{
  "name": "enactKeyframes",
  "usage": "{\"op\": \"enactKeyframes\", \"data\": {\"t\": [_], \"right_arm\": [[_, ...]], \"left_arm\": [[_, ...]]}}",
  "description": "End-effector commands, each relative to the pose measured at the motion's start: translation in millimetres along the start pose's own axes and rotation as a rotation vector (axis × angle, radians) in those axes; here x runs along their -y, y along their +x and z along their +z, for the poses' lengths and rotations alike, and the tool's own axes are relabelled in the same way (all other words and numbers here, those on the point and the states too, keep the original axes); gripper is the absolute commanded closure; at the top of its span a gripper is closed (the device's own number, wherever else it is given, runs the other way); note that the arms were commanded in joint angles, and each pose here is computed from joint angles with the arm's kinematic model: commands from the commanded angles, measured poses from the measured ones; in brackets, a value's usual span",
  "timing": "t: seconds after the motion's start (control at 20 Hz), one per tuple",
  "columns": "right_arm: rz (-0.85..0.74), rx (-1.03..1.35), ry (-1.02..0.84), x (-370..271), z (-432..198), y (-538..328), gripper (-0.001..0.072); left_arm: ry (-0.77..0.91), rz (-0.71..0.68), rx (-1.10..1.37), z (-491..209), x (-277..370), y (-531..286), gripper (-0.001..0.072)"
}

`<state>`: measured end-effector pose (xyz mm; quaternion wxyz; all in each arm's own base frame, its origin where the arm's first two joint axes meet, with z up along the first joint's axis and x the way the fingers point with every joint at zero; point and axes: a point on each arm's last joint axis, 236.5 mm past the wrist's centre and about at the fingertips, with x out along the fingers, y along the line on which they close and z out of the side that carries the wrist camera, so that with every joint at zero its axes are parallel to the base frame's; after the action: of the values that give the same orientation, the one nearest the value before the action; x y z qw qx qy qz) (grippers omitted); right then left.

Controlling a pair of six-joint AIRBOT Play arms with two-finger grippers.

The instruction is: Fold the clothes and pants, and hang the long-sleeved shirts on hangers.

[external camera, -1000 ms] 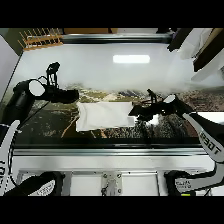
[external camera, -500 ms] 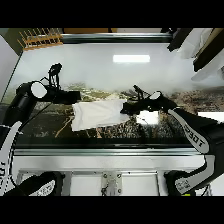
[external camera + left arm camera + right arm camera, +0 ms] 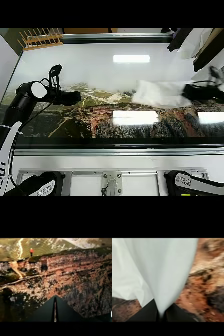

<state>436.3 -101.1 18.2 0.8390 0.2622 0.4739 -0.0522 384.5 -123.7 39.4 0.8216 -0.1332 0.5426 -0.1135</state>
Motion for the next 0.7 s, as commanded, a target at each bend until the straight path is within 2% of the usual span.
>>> {"op": "enactKeyframes", "data": {"t": [0.0,0.1,0.2,0.35,0.65], "right_arm": [[-0.191,0.11,0.236,125.0,15.0,-70.3,0.0701],[-0.23,0.119,0.401,167.3,-4.0,-85.7,0.0701],[-0.283,0.099,0.491,189.1,-33.1,-90.5,0.0701],[-0.359,0.035,0.507,199.0,-77.0,-88.9,0.07],[-0.357,-0.088,0.521,188.6,-114.8,-87.2,0.0688]], "left_arm": [[-0.014,0.0,-0.001,-0.3,0.3,-0.1,0.0702],[-0.016,0.0,-0.001,-0.3,0.3,-0.1,0.0703],[-0.016,0.0,-0.001,-0.3,0.3,-0.1,0.0702],[-0.016,0.0,-0.001,-0.3,0.2,-0.1,0.0702],[-0.016,0.0,-0.001,-0.4,0.1,-0.1,0.0703]]}}
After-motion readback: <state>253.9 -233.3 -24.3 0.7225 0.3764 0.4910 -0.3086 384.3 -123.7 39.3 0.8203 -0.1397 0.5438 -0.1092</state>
